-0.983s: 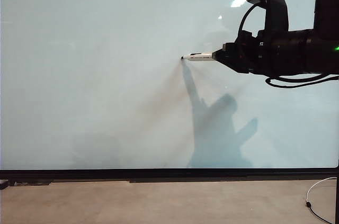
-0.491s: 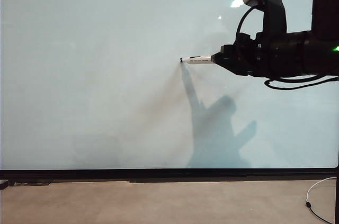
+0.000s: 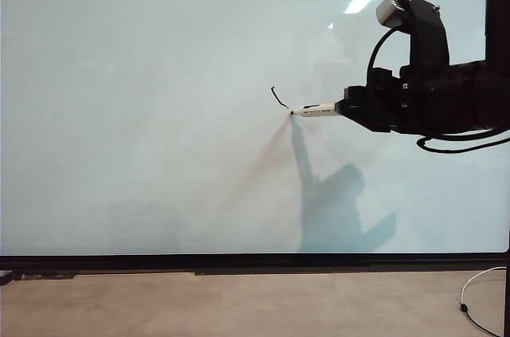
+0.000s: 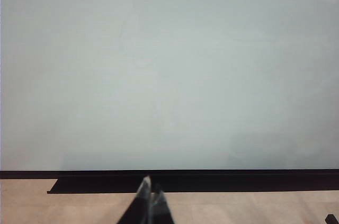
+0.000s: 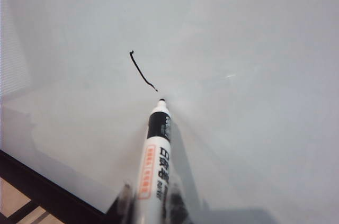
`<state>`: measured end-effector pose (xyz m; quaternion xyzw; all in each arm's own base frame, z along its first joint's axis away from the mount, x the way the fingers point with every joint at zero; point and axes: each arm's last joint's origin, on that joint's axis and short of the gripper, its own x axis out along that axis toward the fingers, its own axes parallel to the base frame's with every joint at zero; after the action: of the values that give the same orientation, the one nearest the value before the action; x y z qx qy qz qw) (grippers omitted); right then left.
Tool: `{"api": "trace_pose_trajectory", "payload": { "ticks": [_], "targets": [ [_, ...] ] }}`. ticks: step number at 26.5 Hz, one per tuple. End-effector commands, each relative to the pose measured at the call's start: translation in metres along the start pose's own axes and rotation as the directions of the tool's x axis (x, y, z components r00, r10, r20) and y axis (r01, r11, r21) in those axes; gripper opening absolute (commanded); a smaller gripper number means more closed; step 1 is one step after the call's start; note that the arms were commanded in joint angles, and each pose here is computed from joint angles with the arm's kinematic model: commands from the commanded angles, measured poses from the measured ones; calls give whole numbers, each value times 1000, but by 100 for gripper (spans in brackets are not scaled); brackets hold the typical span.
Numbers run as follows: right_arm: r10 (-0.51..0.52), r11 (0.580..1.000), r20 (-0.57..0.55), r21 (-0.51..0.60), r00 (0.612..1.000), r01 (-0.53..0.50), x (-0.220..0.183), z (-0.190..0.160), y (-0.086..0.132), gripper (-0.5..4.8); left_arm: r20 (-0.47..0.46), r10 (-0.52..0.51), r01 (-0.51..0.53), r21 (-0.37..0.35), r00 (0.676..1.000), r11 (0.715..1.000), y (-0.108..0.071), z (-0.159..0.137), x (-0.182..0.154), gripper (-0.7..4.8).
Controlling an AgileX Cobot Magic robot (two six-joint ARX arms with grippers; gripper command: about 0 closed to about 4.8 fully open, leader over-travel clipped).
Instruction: Pick up the pen on the shelf to the right of the whiteboard and draw a check mark.
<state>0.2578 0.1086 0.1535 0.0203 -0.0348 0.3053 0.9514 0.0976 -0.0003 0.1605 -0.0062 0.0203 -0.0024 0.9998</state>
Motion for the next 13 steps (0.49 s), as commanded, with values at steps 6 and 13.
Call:
{"api": "trace_pose_trajectory", "payload": {
  "ticks": [6,13],
  "targets": [
    [-22,1000,18,6,1000,22,0,2,0,-6,15,-1,1,5,1000,1000,0,2,0,-4],
    [-54,998,-10,22,999,54,-1,-1,-1,-6,15,-1,1,5,1000,1000,0,2,0,-4]
  ]
}}
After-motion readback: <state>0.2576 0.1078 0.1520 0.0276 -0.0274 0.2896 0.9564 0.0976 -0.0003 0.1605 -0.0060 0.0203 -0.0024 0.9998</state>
